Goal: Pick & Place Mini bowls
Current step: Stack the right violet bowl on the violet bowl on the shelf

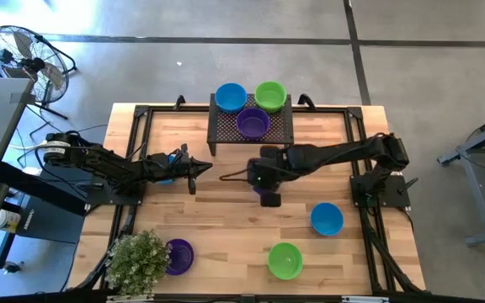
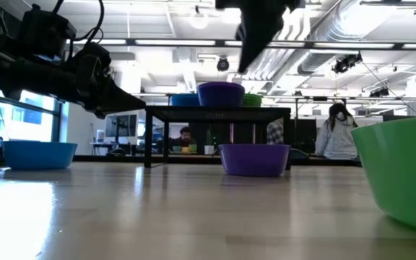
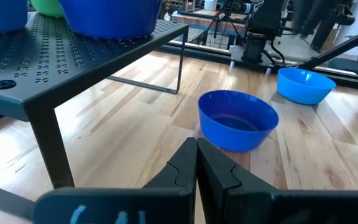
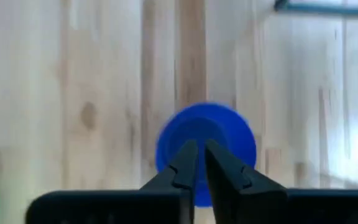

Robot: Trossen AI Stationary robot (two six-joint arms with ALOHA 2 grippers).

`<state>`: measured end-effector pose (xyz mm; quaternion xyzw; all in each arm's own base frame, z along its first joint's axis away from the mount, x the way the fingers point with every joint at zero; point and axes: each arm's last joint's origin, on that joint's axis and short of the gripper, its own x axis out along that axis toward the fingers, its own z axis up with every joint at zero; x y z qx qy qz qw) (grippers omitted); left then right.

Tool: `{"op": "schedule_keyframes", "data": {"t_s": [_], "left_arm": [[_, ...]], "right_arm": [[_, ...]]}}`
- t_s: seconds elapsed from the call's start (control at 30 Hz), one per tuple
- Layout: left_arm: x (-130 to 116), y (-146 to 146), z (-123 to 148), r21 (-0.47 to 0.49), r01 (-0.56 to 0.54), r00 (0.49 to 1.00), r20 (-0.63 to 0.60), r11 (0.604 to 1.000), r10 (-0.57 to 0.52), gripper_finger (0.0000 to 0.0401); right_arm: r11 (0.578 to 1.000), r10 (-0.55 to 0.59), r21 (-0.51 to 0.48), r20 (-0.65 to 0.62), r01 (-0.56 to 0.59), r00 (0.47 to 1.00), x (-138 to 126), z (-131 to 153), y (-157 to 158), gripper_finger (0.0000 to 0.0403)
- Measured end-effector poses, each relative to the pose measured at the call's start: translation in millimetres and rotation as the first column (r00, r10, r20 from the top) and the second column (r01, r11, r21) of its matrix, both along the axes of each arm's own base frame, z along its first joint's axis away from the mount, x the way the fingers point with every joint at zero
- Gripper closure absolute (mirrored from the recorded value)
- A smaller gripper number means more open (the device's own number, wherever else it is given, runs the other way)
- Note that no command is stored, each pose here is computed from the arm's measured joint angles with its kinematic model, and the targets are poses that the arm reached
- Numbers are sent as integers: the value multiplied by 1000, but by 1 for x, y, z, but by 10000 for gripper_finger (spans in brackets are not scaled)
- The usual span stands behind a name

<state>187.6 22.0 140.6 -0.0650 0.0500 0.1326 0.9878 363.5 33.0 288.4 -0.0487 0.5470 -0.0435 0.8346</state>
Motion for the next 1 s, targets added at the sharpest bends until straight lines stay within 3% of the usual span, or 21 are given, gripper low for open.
{"op": "schedule_keyframes", "data": {"t_s": [0.23,0.43,0.73,1.0], "left_arm": [[0,0,0,-1,4,1000,-5,1000,-4,401],[0,0,-1,-1,5,1000,-6,1000,-5,401],[0,0,-1,0,1,1000,-5,1000,-1,401],[0,0,0,0,1,1000,-5,1000,-1,401]], "right_arm": [[999,13,-43,-167,-21,986,-21,-70,12,296],[989,47,-131,-175,-71,983,-37,-115,18,253],[983,124,-128,-80,-133,989,-36,-136,10,271],[989,135,-49,-53,-138,989,-33,-139,-2,335]]}}
